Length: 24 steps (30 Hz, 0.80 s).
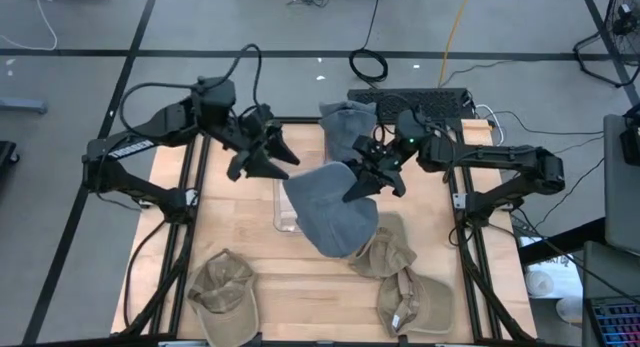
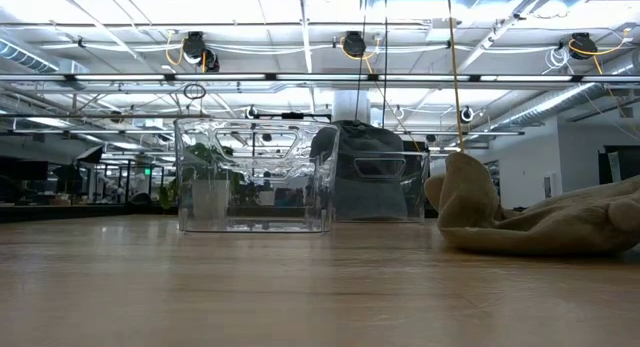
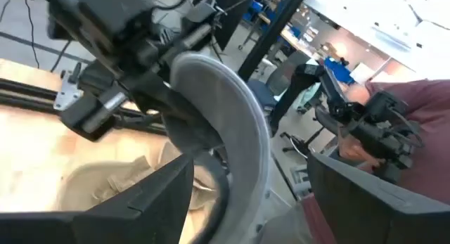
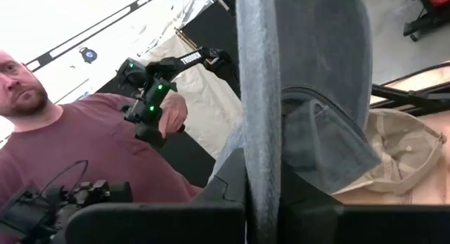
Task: Pick & Place hat
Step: Put the ash blue cap into the right transparent bin
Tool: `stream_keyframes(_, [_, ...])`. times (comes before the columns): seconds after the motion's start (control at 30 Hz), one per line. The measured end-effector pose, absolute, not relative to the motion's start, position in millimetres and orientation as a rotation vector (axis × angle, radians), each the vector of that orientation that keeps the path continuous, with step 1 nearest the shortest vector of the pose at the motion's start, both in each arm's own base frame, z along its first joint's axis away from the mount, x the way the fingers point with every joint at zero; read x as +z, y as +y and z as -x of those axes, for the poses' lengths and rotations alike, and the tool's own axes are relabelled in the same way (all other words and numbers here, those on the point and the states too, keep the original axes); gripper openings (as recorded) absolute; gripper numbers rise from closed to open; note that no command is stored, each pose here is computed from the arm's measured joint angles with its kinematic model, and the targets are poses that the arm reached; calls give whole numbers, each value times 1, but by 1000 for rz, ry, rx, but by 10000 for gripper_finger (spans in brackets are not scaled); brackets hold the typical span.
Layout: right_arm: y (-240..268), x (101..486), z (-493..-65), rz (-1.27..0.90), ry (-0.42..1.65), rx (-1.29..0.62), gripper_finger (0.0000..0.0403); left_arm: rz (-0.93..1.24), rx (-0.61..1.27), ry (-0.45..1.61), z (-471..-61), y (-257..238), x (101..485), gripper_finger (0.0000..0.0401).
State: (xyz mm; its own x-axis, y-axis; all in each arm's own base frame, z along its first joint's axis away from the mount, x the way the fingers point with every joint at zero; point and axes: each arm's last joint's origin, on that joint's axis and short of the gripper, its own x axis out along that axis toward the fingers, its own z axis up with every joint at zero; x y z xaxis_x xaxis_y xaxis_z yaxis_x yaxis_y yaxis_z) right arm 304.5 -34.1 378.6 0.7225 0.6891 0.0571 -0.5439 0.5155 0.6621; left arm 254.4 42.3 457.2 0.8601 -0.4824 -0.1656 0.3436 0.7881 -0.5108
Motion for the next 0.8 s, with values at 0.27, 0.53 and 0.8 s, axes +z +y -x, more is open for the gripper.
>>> stream_keyframes(0.27, [-32, 376, -308, -723, 234, 749, 0, 484, -454, 370, -268, 26, 446, 270])
stream_keyframes(0.53, [-28, 376, -309, -724, 227, 736, 0, 503, -448, 420, -284, 17, 434, 261])
stream_keyframes(0.8, [-27, 375, -309, -727, 232, 735, 0, 542, -445, 434, -291, 18, 430, 122])
